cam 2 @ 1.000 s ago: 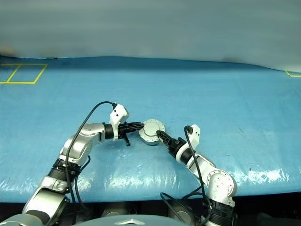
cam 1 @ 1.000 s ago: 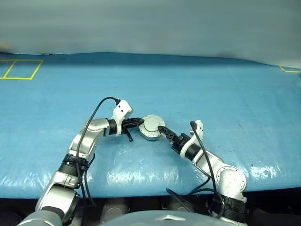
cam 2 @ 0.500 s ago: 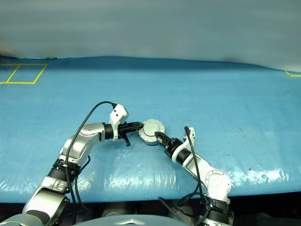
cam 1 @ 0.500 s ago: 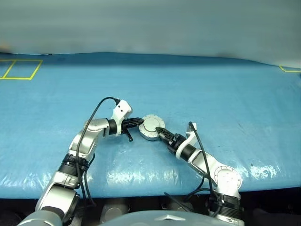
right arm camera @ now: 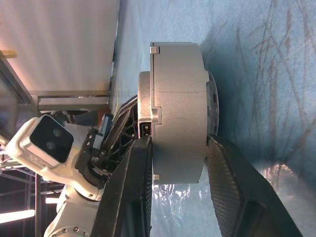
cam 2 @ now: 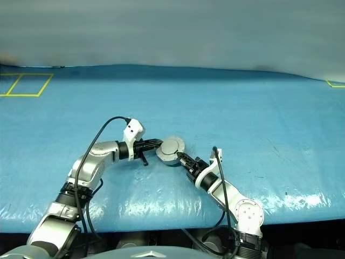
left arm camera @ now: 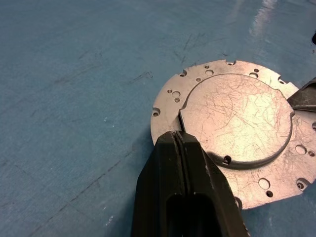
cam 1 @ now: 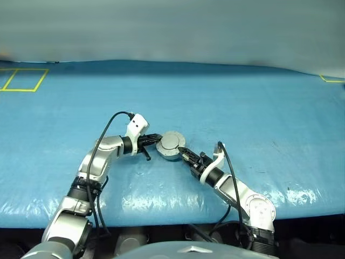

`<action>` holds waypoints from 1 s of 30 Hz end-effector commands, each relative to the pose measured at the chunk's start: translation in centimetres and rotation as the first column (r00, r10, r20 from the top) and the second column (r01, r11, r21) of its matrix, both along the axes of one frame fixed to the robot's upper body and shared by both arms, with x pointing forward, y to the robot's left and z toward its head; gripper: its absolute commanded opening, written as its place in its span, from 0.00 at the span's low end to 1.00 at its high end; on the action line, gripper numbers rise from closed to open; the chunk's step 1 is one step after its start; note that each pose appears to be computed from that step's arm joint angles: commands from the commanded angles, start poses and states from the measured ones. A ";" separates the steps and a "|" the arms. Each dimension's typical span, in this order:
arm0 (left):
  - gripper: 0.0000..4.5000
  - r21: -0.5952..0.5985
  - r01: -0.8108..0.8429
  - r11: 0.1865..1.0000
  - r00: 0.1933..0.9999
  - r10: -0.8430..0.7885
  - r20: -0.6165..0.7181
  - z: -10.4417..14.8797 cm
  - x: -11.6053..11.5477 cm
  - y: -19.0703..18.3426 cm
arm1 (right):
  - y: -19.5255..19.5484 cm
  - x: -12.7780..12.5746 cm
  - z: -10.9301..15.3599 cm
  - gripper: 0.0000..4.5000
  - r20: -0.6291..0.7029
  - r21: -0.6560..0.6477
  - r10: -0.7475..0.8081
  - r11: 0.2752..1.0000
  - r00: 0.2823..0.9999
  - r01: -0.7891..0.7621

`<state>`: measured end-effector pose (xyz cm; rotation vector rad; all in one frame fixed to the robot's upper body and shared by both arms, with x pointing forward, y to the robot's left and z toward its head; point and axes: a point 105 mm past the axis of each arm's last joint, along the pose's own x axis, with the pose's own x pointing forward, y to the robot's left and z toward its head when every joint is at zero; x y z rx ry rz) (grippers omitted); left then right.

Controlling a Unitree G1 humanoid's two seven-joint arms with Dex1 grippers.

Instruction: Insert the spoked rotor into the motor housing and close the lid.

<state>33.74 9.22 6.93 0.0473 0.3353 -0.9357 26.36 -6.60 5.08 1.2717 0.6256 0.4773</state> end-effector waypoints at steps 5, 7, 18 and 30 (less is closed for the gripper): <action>0.51 -0.168 -0.168 0.971 0.985 0.171 0.007 2.9 0.0 2.3 | 1.6 -0.4 1.4 0.27 0.008 0.104 -0.002 0.995 1.000 0.001; 0.66 -0.227 -0.234 0.945 0.971 0.236 -0.019 3.3 -0.2 3.2 | 1.6 -0.4 1.8 0.27 0.011 0.126 -0.015 0.992 1.000 0.013; 1.00 -0.682 -0.557 0.473 0.827 0.247 -0.504 2.9 -5.7 4.9 | 2.3 1.2 5.8 0.27 0.116 0.242 -0.051 0.970 0.992 0.022; 1.00 -0.734 -0.636 0.239 0.765 0.073 -0.640 1.8 -8.0 2.5 | 4.8 2.0 8.1 0.27 0.183 0.261 0.033 0.962 0.982 -0.081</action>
